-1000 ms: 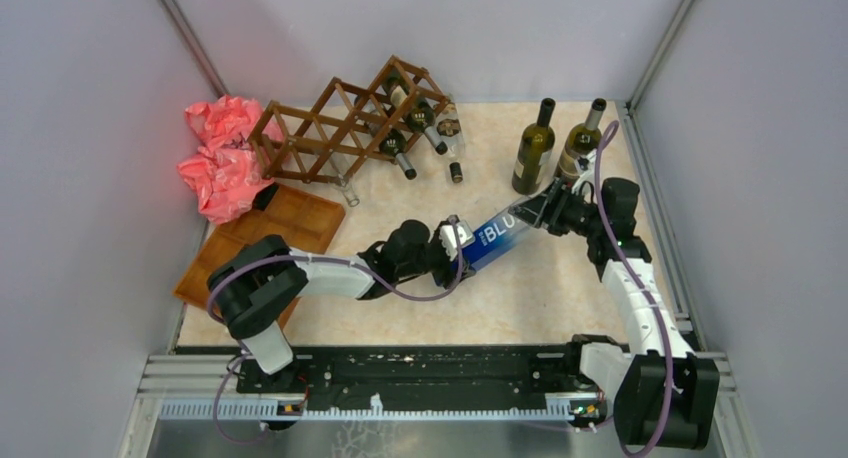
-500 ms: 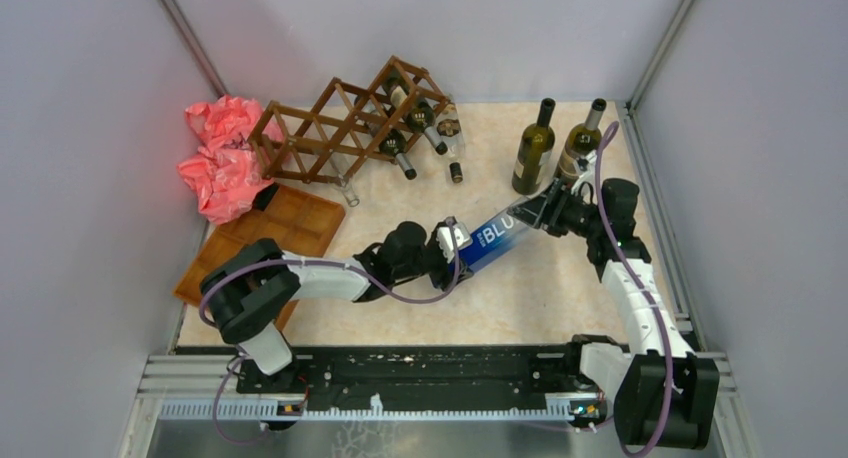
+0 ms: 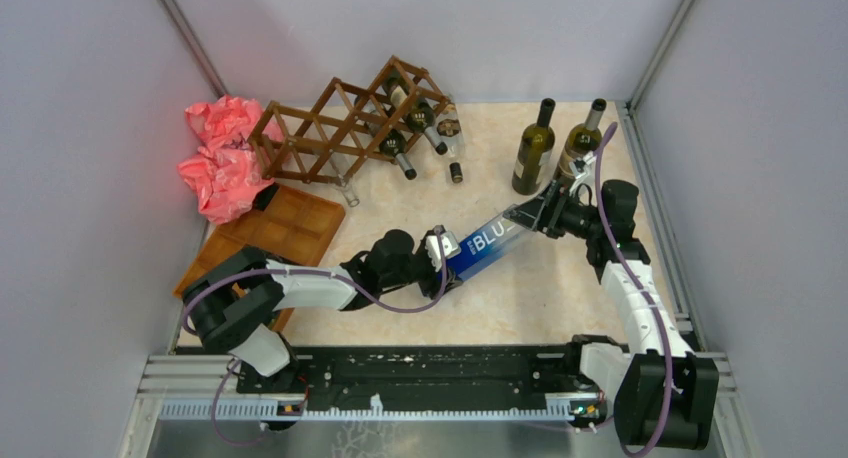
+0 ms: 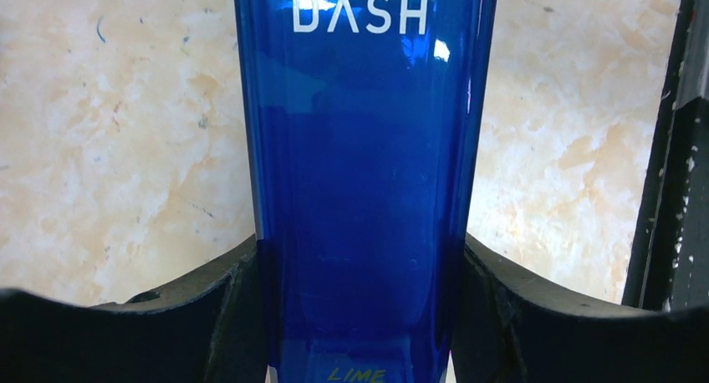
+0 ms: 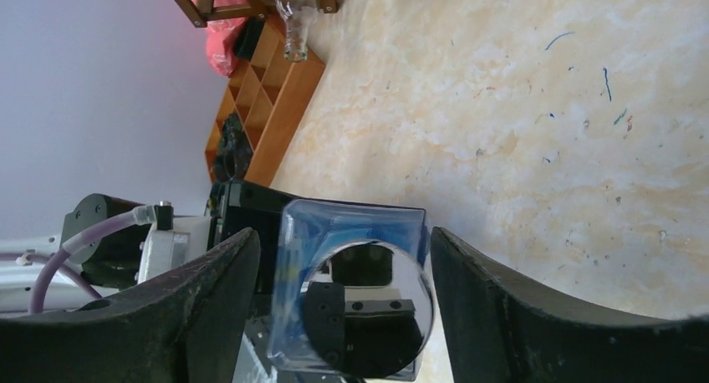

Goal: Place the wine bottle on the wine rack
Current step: Adjust the wine bottle at the center of the board.

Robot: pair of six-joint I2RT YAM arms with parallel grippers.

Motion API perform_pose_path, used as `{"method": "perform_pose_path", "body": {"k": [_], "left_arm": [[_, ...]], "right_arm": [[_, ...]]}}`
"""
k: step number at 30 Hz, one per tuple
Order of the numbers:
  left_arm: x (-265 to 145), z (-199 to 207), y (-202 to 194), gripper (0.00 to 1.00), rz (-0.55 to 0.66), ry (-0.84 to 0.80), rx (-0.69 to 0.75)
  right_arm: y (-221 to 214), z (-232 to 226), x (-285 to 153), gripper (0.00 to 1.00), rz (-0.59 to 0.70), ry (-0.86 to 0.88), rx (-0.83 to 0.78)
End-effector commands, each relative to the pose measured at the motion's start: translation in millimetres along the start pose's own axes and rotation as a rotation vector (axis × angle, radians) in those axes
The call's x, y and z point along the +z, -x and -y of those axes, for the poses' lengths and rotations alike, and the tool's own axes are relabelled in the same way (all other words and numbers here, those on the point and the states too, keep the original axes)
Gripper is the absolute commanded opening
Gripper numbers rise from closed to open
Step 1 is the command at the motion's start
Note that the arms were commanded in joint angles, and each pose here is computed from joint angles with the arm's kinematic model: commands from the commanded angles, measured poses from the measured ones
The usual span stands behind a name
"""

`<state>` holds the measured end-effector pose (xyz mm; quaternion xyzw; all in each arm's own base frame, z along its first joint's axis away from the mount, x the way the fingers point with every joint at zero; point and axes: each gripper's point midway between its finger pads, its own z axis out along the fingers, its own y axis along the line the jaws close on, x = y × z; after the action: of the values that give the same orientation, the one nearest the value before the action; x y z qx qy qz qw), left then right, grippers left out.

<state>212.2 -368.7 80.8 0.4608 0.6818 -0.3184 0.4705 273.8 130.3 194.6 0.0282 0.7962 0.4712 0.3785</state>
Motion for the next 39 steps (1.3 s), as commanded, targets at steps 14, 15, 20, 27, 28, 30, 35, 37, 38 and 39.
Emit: {"method": "perform_pose_path", "body": {"k": [14,15,20,27,28,30,35,37,38,39], "left_arm": [[-31.6,4.6,37.7,0.00,0.149,-0.002,0.071],[-33.3,5.1,36.9,0.00,0.148,-0.003,0.075],[-42.4,8.7,32.7,0.00,0.147,-0.014,0.093],[-54.1,13.3,26.9,0.00,0.129,-0.031,0.121],[-55.5,13.5,26.2,0.00,0.126,-0.032,0.126],[-57.8,15.1,23.2,0.00,0.114,-0.040,0.128],[-61.7,18.3,17.9,0.00,0.100,-0.054,0.133],[-62.3,20.3,15.8,0.00,0.095,-0.065,0.135],[-62.1,21.3,14.4,0.00,0.089,-0.071,0.137],[-62.0,21.8,12.3,0.00,0.082,-0.074,0.138]], "right_arm": [[10.8,-22.6,-5.5,0.82,0.021,0.107,-0.231],[9.9,-23.5,-5.8,0.82,0.017,0.115,-0.241],[6.4,-28.1,-7.2,0.82,0.004,0.150,-0.275],[3.9,-31.6,-9.8,0.82,-0.005,0.172,-0.342],[4.6,-32.8,-10.3,0.82,-0.005,0.177,-0.358],[2.4,-32.1,-11.6,0.82,-0.018,0.174,-0.378],[0.1,-37.0,-16.0,0.83,-0.037,0.189,-0.442],[-0.9,-38.6,-17.4,0.83,-0.040,0.193,-0.452],[-1.4,-39.6,-18.2,0.83,-0.041,0.196,-0.458],[-1.7,-40.6,-18.8,0.83,-0.043,0.200,-0.463]]}}
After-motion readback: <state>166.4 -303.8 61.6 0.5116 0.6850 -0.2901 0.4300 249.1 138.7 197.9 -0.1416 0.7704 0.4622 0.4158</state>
